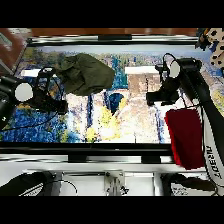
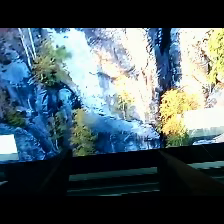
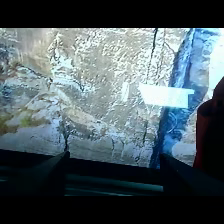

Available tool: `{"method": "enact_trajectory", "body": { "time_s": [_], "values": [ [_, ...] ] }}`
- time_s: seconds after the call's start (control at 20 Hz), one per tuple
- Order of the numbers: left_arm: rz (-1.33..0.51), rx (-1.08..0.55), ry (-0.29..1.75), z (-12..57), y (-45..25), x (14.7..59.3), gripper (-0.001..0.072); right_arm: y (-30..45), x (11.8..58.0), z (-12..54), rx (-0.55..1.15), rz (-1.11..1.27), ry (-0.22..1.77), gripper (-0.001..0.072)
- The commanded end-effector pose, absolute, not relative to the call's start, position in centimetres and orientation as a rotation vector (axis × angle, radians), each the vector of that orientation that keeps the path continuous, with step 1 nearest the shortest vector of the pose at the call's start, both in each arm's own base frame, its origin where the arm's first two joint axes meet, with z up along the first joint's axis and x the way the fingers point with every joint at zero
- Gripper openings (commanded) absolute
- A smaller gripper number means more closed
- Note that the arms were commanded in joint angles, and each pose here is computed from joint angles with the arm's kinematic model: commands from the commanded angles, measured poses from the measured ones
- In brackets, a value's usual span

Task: Fold the shirts.

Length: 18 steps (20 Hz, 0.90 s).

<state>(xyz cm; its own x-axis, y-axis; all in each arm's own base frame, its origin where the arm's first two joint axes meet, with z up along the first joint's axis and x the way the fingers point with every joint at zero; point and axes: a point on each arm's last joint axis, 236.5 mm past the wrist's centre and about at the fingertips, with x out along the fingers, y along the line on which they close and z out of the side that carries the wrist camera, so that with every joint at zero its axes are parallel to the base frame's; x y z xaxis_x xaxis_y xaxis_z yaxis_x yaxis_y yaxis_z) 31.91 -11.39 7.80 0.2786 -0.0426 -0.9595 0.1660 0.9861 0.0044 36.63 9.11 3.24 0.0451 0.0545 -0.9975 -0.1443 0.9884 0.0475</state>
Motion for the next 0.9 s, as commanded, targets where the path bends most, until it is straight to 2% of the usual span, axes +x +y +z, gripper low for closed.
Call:
{"method": "enact_trajectory", "body": {
  "time_s": [0.0, 0.75, 0.85],
  "values": [
    [-0.14, 0.111, 1.281, 7.8, -11.4, 31.9, 0.0599, 9.2, 36.6, 3.2, -0.073, 0.153, 1.519, 0.0696],
    [-0.14, 0.111, 1.281, 7.8, -11.4, 31.9, 0.0599, 9.4, 37.5, 3.3, -0.064, 0.157, 1.483, 0.0697],
    [-0.156, 0.056, 1.203, 8.4, -12.5, 33.6, 0.0598, 9.8, 38.2, 3.4, -0.04, 0.154, 1.452, 0.0696]
  ]
}}
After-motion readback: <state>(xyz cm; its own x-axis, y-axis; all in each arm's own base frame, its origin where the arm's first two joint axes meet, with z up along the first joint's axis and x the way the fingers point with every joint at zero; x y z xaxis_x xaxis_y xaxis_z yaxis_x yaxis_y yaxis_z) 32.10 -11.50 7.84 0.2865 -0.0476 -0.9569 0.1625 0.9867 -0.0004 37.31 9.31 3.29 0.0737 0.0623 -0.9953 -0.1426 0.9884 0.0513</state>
